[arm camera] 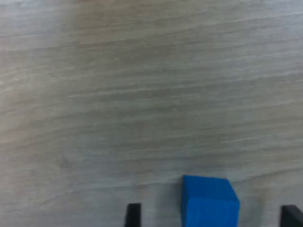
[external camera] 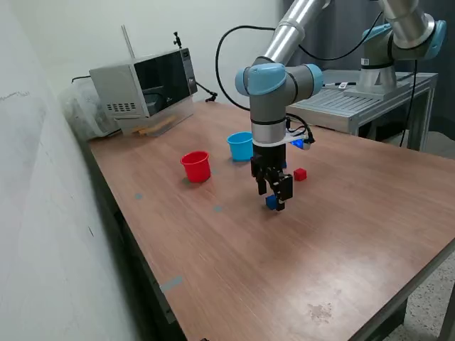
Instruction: Place red objects in the red bin, and blue objects in the blue bin.
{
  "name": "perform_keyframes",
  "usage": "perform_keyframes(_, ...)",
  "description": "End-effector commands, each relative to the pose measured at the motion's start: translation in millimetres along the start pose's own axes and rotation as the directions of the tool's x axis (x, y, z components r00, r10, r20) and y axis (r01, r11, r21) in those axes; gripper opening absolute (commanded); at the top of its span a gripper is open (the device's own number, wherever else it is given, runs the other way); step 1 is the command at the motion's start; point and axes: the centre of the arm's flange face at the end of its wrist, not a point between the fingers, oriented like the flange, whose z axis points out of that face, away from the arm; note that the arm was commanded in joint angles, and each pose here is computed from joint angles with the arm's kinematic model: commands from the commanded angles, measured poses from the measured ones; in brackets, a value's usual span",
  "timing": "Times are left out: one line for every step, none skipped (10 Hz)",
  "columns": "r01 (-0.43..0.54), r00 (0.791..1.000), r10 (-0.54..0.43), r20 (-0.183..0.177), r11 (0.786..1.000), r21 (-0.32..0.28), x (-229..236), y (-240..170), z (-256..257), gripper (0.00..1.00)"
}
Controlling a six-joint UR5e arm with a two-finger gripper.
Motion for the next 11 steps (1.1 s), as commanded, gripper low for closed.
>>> perform_keyframes(-0.007, 1.0, 0.007, -0.002, 1.0, -0.007, -4, 3, -1, 0.0)
perform_keyframes(-0.005, 1.0, 0.005, -0.001, 1.0, -0.006, -3, 2, 0, 0.0)
perform_keyframes(-0.005, 1.0, 0.005, -0.001, 1.0, -0.006, -3, 2, 0, 0.0)
perform_keyframes(-0.005, 1.0, 0.005, -0.001, 1.0, -0.005, -3, 2, 1, 0.0)
perform_keyframes(-0.007, 1.0, 0.007, -0.001, 1.0, -0.004, -5, 2, 1, 0.0)
perform_keyframes(-0.007, 1.0, 0.007, -0.001, 1.0, -0.004, -5, 2, 1, 0.0)
perform_keyframes(-0.007, 1.0, 0.007, 0.0, 1.0, -0.003, -5, 2, 1, 0.0)
perform_keyframes(-0.003, 1.0, 0.003, 0.004, 1.0, 0.004, -4, -1, 4, 0.0)
perform_keyframes(0.004, 1.0, -0.004, 0.021, 1.0, 0.013, -4, -9, 5, 0.0)
perform_keyframes(0.013, 1.0, -0.013, 0.027, 1.0, -0.012, -10, -19, -30, 0.0)
perform_keyframes(0.015, 1.0, -0.014, 0.023, 0.999, -0.035, -17, -24, -61, 0.0)
